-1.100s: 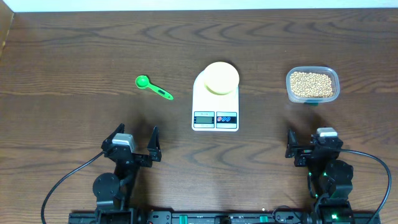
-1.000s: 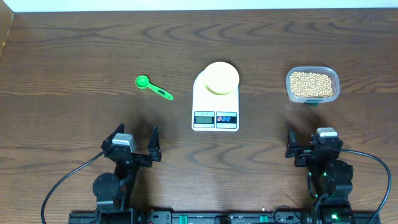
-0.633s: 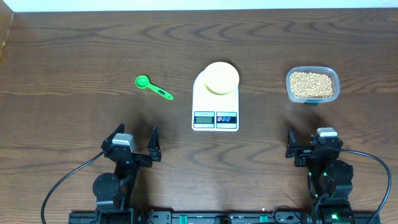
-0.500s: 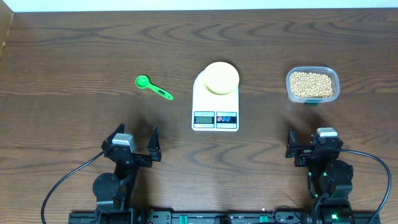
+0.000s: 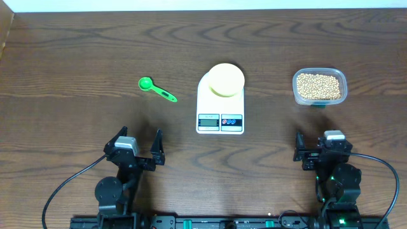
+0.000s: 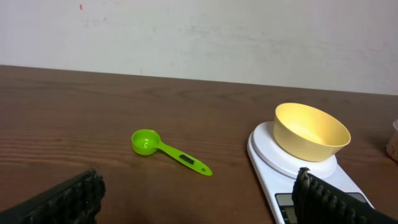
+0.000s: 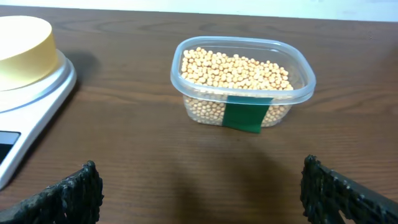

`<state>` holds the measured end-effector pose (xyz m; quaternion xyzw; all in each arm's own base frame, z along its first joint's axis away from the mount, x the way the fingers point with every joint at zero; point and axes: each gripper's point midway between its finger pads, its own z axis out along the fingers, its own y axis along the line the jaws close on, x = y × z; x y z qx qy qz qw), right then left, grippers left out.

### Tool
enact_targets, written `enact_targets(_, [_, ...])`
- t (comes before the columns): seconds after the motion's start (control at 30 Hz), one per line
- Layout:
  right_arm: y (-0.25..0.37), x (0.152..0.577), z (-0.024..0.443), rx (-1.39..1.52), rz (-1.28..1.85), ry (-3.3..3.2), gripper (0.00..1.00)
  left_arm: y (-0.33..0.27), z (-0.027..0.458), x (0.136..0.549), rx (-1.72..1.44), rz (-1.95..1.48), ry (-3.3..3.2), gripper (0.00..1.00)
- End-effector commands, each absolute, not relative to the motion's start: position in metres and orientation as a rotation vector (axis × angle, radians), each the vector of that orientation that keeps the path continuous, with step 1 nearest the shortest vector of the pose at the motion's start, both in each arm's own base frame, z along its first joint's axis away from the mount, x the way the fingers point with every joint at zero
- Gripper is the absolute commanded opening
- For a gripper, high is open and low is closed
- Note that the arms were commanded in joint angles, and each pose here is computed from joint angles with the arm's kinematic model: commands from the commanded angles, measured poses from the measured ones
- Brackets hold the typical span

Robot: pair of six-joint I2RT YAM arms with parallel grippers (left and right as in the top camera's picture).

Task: Scoop item into bowl and weigh 50g on scale

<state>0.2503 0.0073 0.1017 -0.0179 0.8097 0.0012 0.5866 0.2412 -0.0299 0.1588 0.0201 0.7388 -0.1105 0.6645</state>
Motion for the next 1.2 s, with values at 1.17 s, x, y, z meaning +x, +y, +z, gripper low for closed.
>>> enact_targets(1.17, [0.03, 0.255, 0.386, -0.195, 0.02, 1.398, 0.99, -0.023, 0.344, 0.274, 0.134, -0.113, 1.587, 0.98])
